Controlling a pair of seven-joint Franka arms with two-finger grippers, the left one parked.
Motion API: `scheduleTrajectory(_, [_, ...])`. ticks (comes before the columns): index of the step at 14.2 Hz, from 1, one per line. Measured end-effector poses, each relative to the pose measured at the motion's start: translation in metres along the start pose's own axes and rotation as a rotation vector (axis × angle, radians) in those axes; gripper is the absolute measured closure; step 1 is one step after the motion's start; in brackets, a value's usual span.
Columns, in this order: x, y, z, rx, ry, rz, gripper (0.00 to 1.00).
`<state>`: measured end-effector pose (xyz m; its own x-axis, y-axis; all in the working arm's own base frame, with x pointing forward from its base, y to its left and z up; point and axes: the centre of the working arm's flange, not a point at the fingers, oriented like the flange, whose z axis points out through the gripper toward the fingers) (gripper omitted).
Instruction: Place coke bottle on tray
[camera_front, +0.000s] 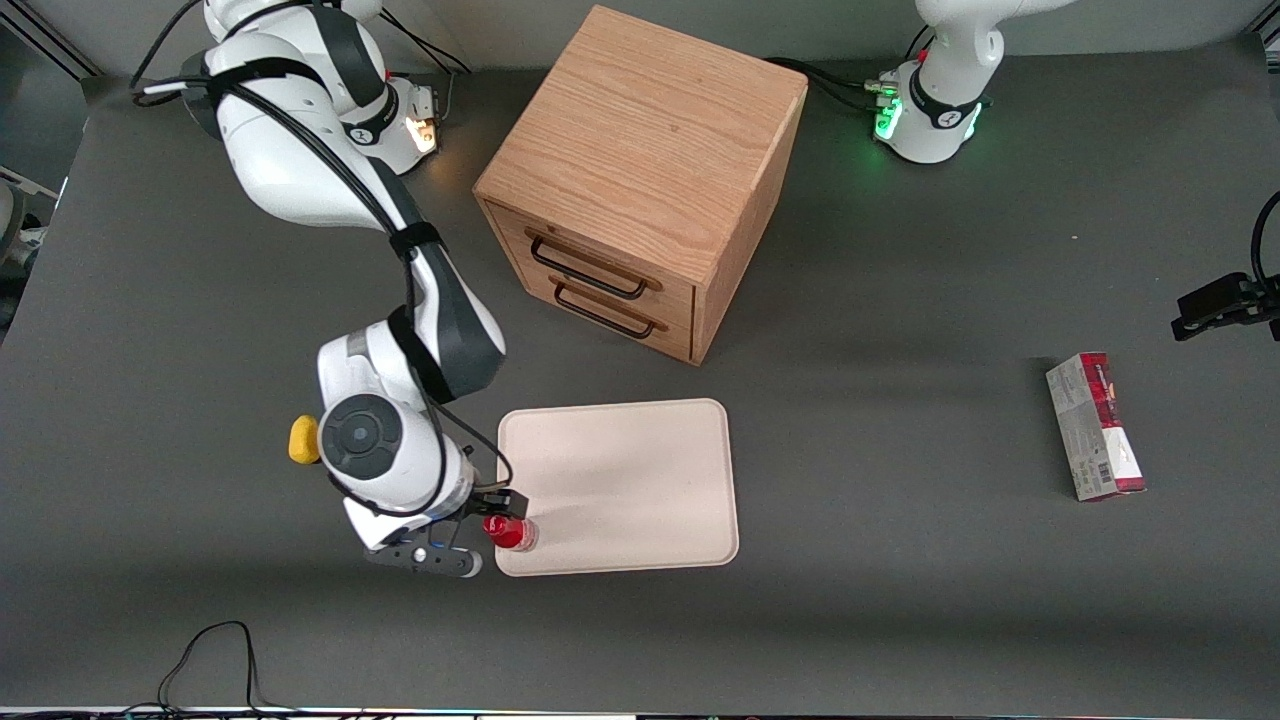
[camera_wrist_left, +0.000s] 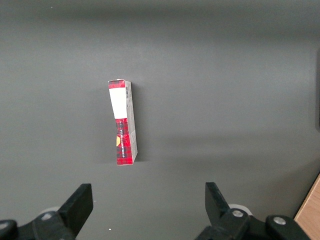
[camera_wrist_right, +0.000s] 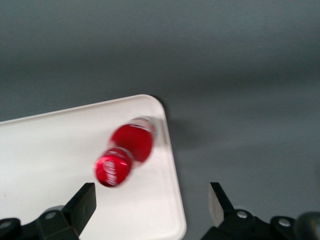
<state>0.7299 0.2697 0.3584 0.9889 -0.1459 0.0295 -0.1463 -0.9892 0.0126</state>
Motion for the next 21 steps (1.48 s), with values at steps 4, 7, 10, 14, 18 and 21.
scheduleTrajectory(4, [0.000, 0.072, -0.053, 0.006, -0.056, -0.049, 0.00])
scheduleTrajectory(7, [-0.022, 0.136, -0.085, 0.008, -0.098, -0.123, 0.00])
scheduleTrajectory(10, [-0.063, 0.184, -0.115, 0.010, -0.122, -0.165, 0.00])
scheduleTrajectory(14, [-0.118, 0.214, -0.156, 0.026, -0.125, -0.188, 0.00])
scheduleTrajectory(18, [-0.138, 0.258, -0.201, 0.037, -0.129, -0.136, 0.00])
scheduleTrajectory(21, [-0.133, 0.285, -0.216, 0.045, -0.110, -0.125, 0.00])
